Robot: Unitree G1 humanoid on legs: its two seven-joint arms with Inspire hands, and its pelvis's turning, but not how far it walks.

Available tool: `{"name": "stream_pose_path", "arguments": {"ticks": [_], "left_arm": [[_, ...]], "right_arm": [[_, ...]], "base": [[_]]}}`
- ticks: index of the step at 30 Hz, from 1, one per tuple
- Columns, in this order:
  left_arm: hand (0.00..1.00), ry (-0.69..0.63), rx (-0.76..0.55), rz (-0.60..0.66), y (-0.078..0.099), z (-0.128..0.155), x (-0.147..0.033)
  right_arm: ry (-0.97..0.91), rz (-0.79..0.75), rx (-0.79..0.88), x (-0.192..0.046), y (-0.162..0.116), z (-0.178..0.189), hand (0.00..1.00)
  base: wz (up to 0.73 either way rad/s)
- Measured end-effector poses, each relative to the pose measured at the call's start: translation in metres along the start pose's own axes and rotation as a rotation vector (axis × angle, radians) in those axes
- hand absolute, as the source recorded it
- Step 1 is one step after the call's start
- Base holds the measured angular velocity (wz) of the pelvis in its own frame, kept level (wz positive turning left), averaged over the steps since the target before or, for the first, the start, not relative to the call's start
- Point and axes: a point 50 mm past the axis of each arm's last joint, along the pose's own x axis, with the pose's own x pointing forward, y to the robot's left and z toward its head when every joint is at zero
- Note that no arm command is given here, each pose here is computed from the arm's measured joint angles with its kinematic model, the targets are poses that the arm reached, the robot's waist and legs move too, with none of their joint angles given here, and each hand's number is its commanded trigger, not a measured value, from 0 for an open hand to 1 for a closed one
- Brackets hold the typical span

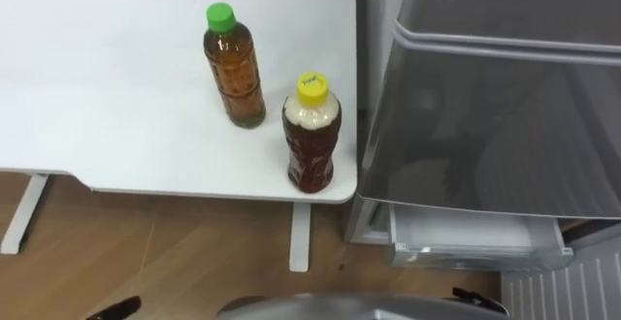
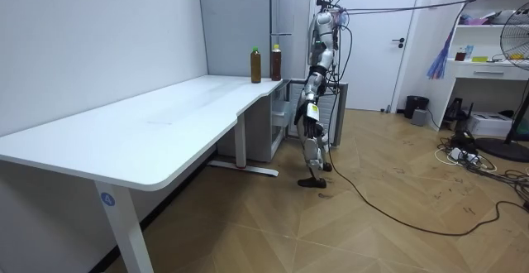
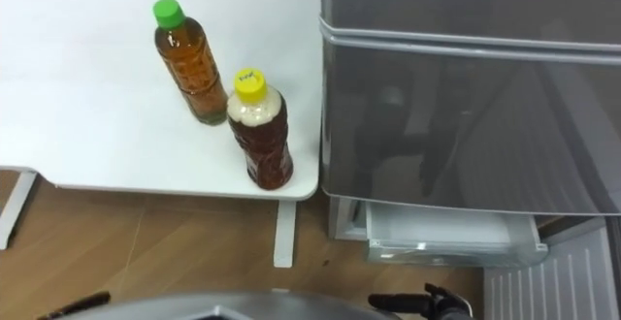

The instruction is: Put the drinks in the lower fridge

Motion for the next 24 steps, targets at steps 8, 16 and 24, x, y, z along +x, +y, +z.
{"name": "stream_pose_path", "arguments": {"ticks": [8,16,24], "left_arm": [[0.00,-0.253,-0.272,0.070,-0.006,0.064,-0.018],[0.00,-0.653,-0.475,0.019,0.000,0.148,-0.058],[0.00,-1.154,-0.568,-0.070,0.016,0.212,-0.128]], "right_arm": [[-0.022,-0.015,-0.010,-0.002,-0.003,-0.005,0.00],[-0.051,-0.025,-0.002,-0.003,-0.006,-0.009,0.00],[-0.064,-0.027,-0.016,-0.003,-0.007,-0.011,0.00]], "base": [[-0.04],[0.00],[0.00]]}}
